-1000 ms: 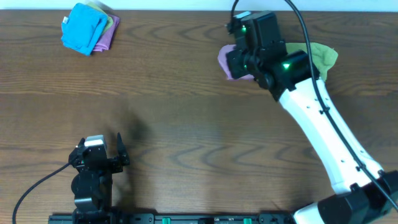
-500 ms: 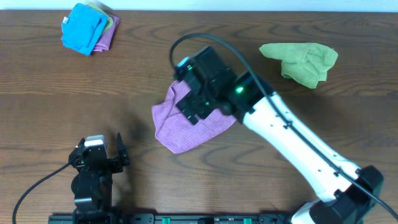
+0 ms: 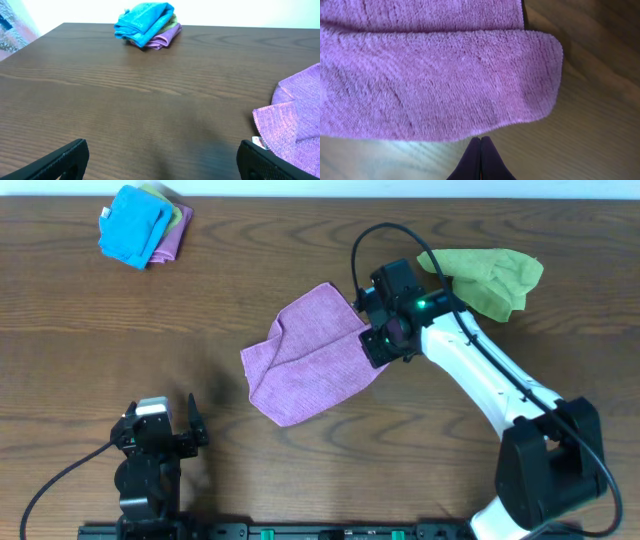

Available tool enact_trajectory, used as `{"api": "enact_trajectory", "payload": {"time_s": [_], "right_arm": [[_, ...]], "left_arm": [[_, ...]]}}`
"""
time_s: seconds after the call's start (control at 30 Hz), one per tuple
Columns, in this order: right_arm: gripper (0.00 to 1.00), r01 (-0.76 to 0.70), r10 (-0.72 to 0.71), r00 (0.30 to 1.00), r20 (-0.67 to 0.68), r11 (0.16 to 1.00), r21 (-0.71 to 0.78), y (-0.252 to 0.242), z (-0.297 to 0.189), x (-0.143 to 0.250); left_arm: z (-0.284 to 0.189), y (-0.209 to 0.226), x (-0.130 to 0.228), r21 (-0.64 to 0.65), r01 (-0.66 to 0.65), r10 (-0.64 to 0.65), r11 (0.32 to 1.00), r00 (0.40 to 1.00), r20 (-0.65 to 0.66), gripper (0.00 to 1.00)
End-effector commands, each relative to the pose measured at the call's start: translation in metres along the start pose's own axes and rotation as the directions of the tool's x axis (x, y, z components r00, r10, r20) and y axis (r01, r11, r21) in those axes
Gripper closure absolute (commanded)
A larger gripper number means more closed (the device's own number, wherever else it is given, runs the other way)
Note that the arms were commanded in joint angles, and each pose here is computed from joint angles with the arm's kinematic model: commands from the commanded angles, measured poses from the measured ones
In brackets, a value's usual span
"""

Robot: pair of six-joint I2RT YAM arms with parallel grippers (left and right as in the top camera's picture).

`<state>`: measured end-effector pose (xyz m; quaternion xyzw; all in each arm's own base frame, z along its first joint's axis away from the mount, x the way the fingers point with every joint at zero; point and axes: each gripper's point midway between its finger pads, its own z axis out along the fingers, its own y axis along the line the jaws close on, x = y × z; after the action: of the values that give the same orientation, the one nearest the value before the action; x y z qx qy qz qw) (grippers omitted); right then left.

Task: Fold the cloth
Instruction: 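Drag the purple cloth left to the table center and lay it down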

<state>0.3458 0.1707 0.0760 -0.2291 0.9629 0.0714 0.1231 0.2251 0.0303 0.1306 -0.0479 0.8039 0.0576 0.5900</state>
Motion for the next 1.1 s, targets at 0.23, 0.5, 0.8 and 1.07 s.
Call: {"api": "enact_trajectory", "payload": {"time_s": [0.23, 0.5, 0.8, 1.07], "right_arm": [[0.99, -0.010, 0.007, 0.993, 0.118, 1.000, 0.024, -0.008, 0.033, -0.002], [0.99, -0.021, 0.009, 0.995, 0.100, 0.993, 0.117, -0.028, 0.069, -0.002], [0.99, -0.104, 0.114, 0.989, -0.094, 0.989, 0.108, -0.025, 0.082, 0.046], [0.99, -0.250, 0.234, 0.883, -0.407, 0.968, 0.016, 0.009, 0.055, 0.119]], "left_arm": [[0.003, 0.001, 0.011, -0.006, -0.017, 0.017, 1.000, 1.000, -0.023, 0.05], [0.003, 0.001, 0.011, -0.006, -0.017, 0.017, 1.000, 1.000, -0.023, 0.05], [0.003, 0.001, 0.011, -0.006, -0.017, 0.017, 1.000, 1.000, -0.023, 0.04], [0.003, 0.001, 0.011, -0.006, -0.017, 0.017, 1.000, 1.000, -0.024, 0.04]]}}
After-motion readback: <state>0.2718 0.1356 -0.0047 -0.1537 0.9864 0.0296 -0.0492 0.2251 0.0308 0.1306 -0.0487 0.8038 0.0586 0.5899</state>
